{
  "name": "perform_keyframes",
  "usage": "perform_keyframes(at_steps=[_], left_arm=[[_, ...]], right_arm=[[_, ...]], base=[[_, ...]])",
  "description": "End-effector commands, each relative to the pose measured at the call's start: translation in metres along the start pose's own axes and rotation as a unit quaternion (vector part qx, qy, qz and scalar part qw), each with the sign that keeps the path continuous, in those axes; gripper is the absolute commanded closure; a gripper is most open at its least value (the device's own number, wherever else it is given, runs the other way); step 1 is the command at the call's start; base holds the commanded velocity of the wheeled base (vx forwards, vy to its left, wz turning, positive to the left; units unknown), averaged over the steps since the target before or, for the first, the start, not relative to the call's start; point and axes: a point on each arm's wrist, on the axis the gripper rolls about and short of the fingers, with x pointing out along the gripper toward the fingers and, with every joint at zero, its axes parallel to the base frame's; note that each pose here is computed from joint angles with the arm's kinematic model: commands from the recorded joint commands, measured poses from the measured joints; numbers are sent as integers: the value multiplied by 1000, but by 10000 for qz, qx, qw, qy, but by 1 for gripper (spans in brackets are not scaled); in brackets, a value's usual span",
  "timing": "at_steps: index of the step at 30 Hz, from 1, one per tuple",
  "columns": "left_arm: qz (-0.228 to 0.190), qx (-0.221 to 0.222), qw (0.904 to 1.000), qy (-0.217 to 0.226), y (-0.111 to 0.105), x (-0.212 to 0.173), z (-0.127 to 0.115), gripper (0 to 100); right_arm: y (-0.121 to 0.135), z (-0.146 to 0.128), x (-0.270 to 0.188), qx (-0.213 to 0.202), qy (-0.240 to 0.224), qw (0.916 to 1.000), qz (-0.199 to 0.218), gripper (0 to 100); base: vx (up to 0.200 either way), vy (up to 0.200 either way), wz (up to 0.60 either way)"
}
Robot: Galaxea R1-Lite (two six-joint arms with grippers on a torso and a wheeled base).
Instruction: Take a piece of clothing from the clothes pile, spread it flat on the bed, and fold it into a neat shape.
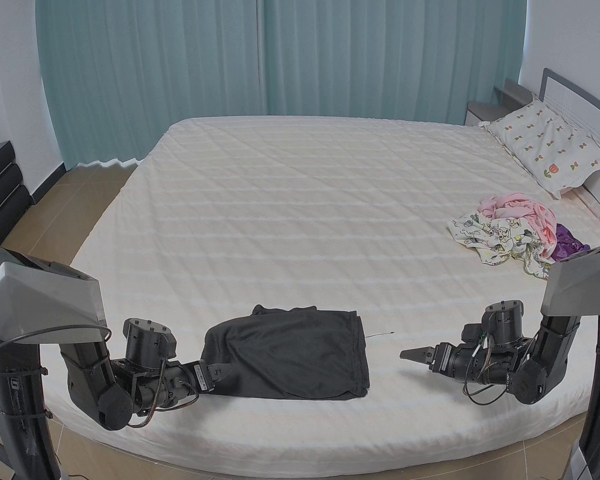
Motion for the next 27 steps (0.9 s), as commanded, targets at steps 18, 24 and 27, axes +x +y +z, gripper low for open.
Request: perform_keyframes(at_steps=[18,24,27], left_arm=[[89,-114,9998,-126,6,-4,7,0],[100,-154,9996,-226,7,-6,11,0],[116,-154,9995,-245,7,-7,12,0]], right_arm=[[38,-24,39,-46,-219,9997,-119,0],[35,-24,39,-285,-192,9992,-198,0],[33,-25,40,-362,-149,9989,-243,0]], base=[[0,189,0],[0,33,0],[0,0,0]])
